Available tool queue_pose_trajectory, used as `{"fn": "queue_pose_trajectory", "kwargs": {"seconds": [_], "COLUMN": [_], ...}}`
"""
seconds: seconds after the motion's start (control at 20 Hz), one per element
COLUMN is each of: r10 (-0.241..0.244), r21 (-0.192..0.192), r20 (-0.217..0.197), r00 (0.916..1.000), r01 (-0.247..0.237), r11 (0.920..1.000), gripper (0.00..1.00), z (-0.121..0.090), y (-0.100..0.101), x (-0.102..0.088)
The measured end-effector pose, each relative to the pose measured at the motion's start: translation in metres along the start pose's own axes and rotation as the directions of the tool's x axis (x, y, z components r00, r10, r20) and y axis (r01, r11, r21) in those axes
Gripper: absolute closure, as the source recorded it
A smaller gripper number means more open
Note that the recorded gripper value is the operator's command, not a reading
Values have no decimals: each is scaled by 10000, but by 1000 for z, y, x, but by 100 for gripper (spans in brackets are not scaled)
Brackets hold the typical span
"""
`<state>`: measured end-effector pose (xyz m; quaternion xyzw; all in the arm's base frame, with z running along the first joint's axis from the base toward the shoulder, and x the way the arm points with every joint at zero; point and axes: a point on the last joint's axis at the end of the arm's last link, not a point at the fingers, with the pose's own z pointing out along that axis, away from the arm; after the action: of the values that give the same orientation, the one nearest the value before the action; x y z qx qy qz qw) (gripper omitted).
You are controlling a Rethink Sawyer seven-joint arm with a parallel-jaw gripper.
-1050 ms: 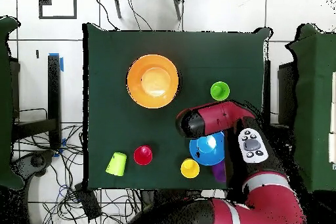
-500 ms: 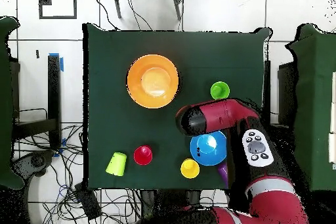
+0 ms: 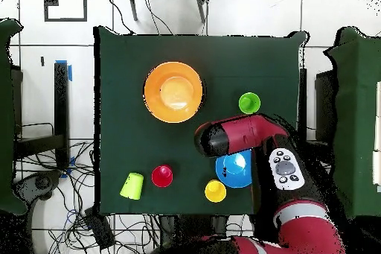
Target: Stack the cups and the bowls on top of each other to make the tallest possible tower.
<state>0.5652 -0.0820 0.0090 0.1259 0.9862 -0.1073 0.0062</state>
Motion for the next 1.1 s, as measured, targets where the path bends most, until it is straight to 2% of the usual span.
{"fn": "queue_pose_trajectory", "kwargs": {"seconds": [0.2,0.35,0.55,0.8,1.1], "r10": [-179,-412,-558,-616,-575], "r21": [-15,26,100,218,307], "r20": [-295,-618,-876,-1020,-1088], "r00": [9994,9972,9946,9929,9924], "r01": [179,414,569,642,612], "r11": [9998,9991,9983,9977,9977], "gripper": [0,0,0,0,0], "z": [-3,-3,-2,0,14], "y": [11,19,21,19,12], "x": [19,40,57,67,78]}}
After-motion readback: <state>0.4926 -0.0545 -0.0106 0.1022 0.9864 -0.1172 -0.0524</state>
